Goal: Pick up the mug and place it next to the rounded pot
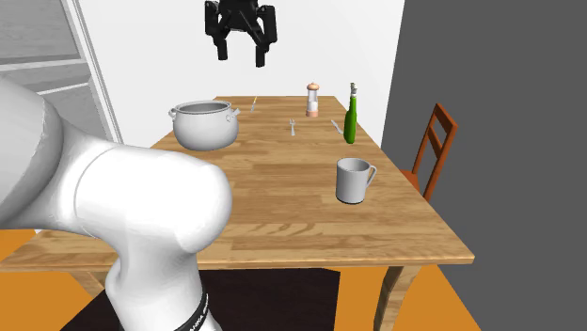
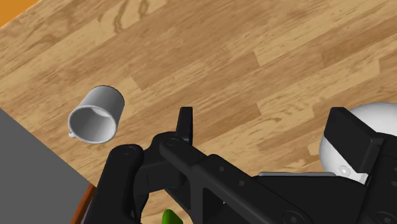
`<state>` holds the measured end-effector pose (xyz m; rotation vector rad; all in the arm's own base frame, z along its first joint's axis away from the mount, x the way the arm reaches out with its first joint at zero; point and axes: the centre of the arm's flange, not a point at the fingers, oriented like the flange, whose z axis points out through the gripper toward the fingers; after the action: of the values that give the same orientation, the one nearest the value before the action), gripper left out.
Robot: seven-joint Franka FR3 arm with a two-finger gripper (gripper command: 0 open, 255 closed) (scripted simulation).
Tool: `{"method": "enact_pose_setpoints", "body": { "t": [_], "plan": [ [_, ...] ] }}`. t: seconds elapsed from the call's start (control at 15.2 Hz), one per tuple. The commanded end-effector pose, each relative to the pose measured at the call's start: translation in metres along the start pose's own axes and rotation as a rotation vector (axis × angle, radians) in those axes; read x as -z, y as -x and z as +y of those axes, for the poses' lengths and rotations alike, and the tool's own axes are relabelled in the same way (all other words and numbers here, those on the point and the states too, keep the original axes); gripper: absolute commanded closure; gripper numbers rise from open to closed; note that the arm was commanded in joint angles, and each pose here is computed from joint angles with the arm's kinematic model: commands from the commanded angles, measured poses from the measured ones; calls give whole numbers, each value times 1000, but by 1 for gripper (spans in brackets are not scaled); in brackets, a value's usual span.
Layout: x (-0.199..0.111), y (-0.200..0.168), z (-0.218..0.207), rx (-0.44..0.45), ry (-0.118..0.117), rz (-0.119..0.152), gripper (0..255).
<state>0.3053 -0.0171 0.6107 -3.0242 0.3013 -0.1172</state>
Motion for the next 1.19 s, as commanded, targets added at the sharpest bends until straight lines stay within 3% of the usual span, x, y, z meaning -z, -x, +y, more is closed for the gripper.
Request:
{"method": "enact_pose_setpoints", "body": {
  "t": [0.0, 1.12],
  "plan": [
    [0, 0, 0, 0, 0, 0, 0],
    [-157, -109, 109, -45, 114, -51, 0]
  ]
}}
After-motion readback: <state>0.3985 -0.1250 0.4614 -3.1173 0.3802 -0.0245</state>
